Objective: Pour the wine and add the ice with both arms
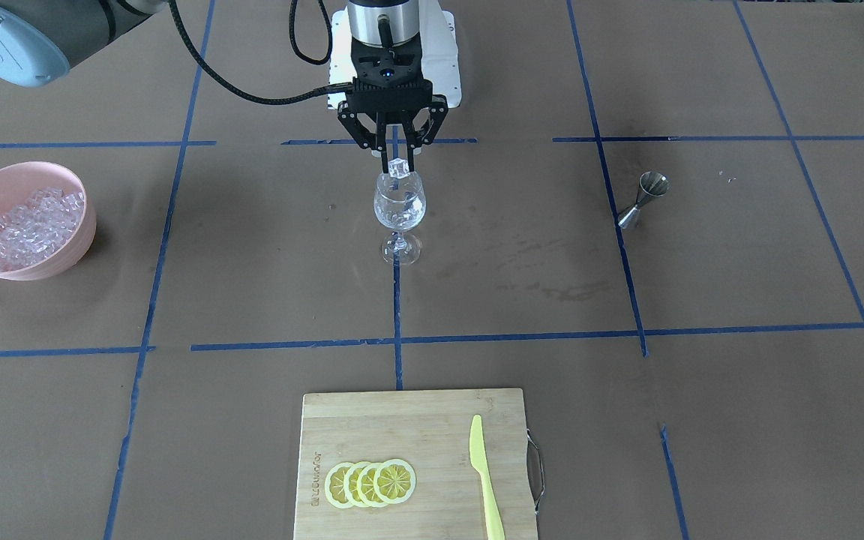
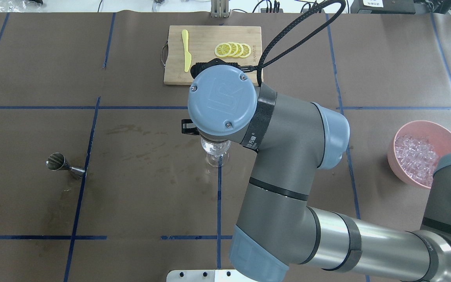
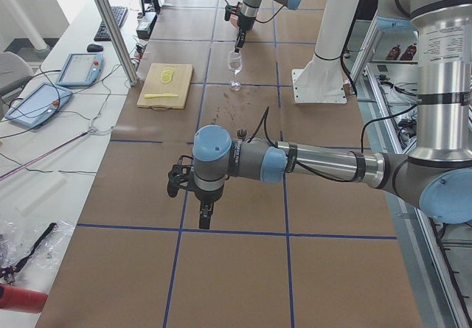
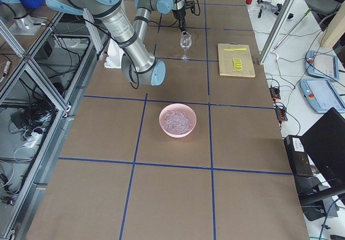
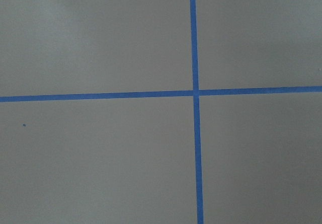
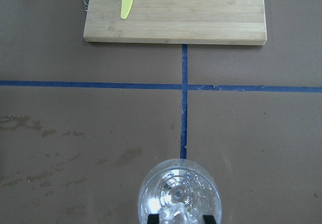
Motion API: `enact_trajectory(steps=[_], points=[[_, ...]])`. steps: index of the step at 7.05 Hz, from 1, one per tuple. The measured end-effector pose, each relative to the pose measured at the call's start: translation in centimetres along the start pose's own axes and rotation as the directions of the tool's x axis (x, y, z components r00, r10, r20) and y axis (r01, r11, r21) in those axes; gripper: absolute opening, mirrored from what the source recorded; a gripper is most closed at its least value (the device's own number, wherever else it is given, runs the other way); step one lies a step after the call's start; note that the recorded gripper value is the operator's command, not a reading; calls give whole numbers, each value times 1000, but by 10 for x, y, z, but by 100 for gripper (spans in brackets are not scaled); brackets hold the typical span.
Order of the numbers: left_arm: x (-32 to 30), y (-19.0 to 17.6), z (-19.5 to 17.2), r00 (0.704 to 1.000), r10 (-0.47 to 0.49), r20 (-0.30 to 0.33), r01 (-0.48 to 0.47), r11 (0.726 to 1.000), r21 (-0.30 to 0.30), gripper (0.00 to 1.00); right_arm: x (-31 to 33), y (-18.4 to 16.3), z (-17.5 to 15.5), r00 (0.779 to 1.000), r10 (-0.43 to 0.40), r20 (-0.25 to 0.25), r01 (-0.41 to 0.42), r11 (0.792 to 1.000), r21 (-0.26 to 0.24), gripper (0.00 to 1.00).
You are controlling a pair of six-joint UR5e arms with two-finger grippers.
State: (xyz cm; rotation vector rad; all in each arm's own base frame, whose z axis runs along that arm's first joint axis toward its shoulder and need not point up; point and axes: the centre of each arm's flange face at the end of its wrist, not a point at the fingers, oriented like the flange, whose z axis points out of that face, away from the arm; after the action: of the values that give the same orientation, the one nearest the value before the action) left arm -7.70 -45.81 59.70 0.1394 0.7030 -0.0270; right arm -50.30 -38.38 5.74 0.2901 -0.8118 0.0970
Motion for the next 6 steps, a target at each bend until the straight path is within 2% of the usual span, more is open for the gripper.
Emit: enact_trajectory(steps=[6], points=[[0,0,0,1000,0,0,0,1000,1,100,2,1,2,1000,-4,-5,4,1000,-3,100]])
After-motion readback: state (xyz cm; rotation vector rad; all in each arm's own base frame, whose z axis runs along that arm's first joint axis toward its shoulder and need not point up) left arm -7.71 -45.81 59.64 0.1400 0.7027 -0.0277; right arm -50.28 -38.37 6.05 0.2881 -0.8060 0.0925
